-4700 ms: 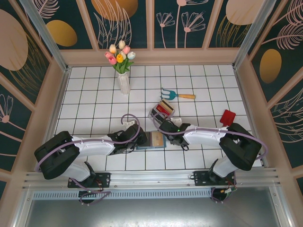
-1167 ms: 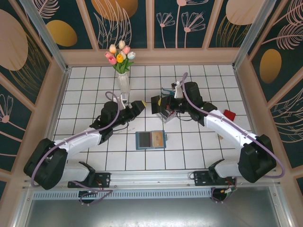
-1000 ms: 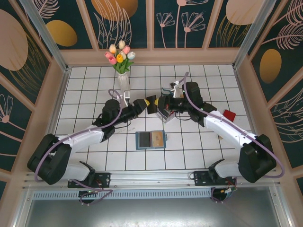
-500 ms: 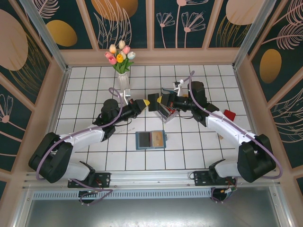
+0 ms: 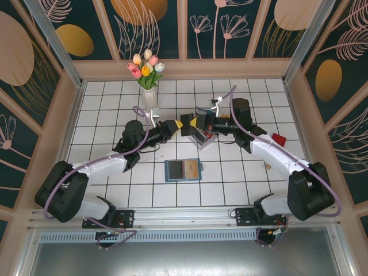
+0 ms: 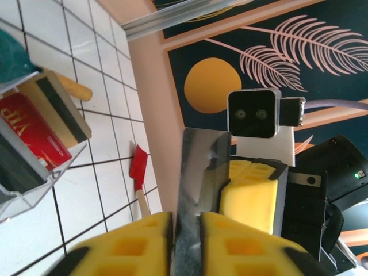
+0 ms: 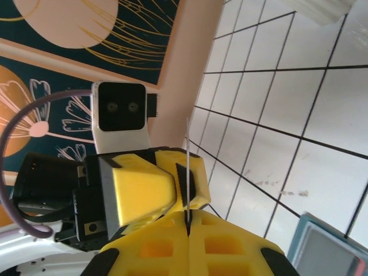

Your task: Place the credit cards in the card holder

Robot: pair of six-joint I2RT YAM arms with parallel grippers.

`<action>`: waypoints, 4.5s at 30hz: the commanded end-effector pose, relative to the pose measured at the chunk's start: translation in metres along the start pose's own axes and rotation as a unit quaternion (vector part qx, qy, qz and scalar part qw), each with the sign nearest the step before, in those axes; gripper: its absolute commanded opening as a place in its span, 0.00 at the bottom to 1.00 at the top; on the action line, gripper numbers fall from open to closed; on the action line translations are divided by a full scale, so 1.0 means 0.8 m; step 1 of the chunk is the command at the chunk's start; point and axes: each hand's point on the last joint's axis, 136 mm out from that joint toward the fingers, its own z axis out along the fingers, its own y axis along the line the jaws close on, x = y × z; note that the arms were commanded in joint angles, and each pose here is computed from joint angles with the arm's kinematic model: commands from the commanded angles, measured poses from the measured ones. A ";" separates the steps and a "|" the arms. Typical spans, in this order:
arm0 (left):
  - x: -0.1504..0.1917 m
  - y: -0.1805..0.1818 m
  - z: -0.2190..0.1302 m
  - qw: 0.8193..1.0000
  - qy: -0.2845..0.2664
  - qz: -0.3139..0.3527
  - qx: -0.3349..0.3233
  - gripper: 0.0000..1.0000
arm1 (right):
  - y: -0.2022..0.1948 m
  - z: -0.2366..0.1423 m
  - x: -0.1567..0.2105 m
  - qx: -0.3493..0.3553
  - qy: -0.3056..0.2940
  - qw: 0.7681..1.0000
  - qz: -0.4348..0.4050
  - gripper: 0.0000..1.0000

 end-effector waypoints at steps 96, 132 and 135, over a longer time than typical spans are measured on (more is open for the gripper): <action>0.131 0.238 -0.084 0.921 0.112 -0.002 -0.374 0.47 | -0.178 -0.034 0.153 0.378 -0.010 0.926 0.010 0.03; 0.131 0.239 -0.086 0.919 0.109 -0.003 -0.378 0.46 | -0.171 -0.027 0.150 0.370 -0.004 0.929 0.000 0.02; 0.131 0.240 -0.088 0.919 0.107 -0.003 -0.380 0.46 | -0.166 -0.036 0.146 0.377 -0.009 0.926 -0.010 0.02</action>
